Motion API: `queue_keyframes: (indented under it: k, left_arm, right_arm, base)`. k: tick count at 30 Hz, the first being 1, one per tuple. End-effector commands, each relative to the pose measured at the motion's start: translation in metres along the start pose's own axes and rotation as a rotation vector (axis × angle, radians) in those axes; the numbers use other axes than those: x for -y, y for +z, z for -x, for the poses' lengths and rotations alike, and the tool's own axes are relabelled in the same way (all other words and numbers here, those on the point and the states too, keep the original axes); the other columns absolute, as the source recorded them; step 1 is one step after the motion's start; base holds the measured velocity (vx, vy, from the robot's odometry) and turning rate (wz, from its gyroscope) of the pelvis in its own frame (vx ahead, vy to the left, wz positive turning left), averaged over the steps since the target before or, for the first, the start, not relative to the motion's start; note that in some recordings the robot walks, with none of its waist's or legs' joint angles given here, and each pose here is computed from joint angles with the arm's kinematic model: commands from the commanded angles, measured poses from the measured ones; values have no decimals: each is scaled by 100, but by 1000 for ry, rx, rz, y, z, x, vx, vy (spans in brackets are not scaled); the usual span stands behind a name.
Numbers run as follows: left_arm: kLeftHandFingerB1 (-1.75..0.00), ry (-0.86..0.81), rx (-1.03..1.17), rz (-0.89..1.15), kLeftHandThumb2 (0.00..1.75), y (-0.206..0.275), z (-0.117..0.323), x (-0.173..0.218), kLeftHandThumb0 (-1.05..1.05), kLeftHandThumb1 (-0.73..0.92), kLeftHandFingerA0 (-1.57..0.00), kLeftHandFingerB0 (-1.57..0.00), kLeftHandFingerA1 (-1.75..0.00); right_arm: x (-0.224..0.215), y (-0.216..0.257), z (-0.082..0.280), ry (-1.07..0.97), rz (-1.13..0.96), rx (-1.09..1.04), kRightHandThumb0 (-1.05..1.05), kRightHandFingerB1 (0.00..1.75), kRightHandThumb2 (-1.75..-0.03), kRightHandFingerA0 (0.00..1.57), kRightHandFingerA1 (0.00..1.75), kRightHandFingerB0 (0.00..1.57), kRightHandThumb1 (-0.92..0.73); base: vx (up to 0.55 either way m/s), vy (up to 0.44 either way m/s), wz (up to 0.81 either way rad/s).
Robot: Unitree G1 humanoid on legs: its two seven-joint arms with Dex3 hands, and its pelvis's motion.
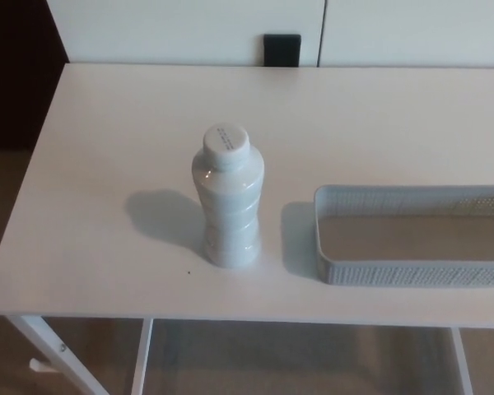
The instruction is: The robot walk up to a desk on which a bottle is kept on the left hand side and a container is kept on the right hand side. The robot uses its left hand to pick up the bottle and places it in the container.
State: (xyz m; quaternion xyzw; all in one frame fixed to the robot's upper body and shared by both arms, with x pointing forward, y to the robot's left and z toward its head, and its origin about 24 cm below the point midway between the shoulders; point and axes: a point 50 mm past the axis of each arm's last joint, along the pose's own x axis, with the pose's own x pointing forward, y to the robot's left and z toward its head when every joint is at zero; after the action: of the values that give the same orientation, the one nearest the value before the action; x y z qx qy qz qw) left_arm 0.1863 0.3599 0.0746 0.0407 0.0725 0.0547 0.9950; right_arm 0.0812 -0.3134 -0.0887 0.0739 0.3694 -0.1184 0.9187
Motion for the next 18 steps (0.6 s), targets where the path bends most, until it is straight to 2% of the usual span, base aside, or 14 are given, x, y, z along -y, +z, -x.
queue_keyframes:
  k: [1,6,13,18]
  left_arm:
    - [-19,-315,97,-66,70,27,-36,88,-45,32,0,0,-27]
    - [-16,-349,81,-97,69,23,-46,108,-45,32,0,0,-26]
    - [-11,-409,46,-123,69,16,-56,134,-50,34,0,0,-20]
    - [-8,-437,34,-128,68,11,-60,145,-52,34,0,0,-18]
  right_arm:
    - [-2,10,-1,15,23,9,-41,48,-54,59,64,38,-45]
    - [-3,11,-2,16,23,13,-41,49,-53,59,65,38,-43]
    - [-5,15,-3,25,45,16,-43,48,-55,58,62,39,-49]
    - [-3,14,-7,26,42,16,-42,47,-53,59,62,39,-44]
  base:
    - [0,0,0]
    - [0,0,0]
    - [0,0,0]
    - [0,0,0]
